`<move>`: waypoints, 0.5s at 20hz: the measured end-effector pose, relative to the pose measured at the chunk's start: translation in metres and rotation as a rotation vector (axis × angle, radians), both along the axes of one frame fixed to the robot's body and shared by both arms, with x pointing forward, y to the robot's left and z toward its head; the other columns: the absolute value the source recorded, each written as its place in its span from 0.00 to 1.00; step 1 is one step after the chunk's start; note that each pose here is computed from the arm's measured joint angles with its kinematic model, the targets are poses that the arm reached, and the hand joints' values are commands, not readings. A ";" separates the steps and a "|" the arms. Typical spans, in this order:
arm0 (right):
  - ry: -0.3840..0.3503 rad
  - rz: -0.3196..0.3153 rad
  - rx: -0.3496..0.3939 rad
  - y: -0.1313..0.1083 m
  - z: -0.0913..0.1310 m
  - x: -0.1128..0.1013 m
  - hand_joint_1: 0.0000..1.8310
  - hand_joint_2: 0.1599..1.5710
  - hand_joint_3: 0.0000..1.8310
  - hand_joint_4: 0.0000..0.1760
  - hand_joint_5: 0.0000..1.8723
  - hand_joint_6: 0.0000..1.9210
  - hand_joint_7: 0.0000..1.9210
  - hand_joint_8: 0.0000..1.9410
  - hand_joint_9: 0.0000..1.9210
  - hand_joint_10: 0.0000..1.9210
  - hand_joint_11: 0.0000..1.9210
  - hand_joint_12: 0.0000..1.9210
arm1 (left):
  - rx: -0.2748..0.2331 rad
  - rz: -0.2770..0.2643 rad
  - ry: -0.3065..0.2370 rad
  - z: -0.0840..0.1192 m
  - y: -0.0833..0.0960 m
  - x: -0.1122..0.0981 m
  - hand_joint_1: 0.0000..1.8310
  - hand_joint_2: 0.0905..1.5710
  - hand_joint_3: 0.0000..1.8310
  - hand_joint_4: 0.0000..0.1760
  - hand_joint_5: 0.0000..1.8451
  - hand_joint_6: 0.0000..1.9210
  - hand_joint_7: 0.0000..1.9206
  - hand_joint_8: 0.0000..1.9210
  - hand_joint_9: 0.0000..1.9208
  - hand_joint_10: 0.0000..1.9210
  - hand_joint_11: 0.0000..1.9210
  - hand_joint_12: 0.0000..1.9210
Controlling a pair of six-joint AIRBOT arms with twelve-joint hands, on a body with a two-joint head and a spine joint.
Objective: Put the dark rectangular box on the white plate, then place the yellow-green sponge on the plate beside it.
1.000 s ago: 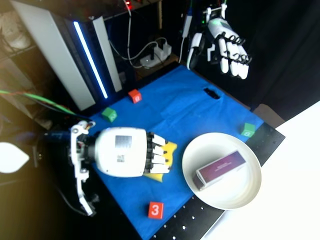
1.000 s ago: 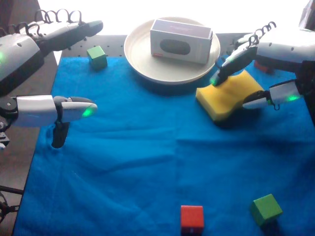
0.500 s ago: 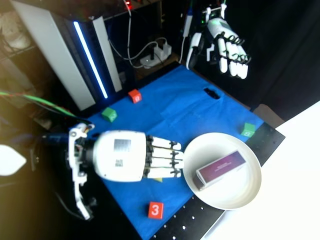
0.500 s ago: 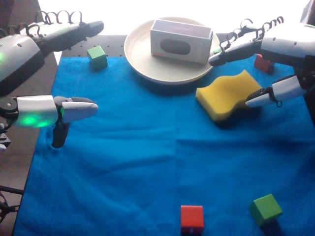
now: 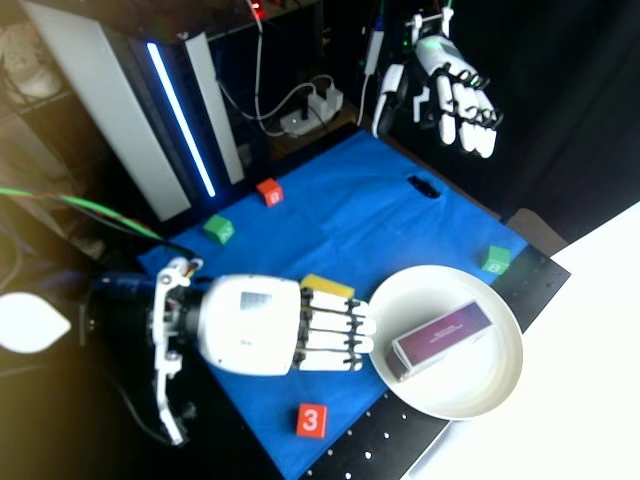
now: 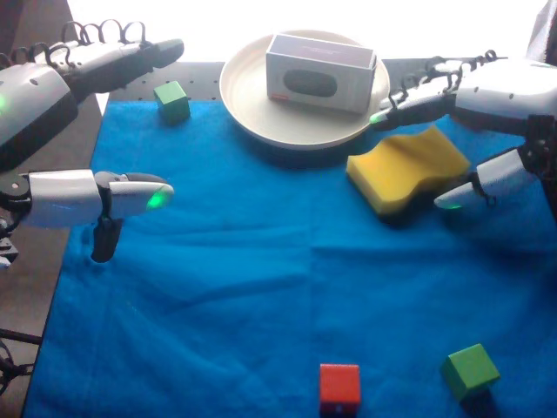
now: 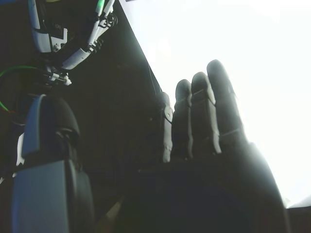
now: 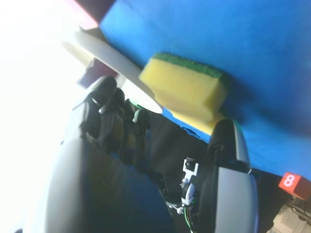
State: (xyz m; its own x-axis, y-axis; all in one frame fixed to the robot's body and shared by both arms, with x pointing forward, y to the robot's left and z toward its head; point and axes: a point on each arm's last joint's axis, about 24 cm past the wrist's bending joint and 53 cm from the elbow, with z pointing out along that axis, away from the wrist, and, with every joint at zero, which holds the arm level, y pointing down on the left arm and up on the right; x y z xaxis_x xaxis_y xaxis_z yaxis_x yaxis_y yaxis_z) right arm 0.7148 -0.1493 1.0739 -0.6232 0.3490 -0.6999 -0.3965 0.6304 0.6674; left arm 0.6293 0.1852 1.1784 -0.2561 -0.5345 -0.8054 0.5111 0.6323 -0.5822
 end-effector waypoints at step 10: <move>0.024 -0.042 -0.019 -0.011 -0.013 0.008 0.60 0.56 0.00 0.05 0.21 0.00 0.18 0.01 0.16 0.01 0.00 0.41 | -0.003 0.001 0.005 -0.001 0.001 0.000 0.40 0.62 0.00 0.39 0.10 0.00 0.09 0.00 0.08 0.00 0.00 0.30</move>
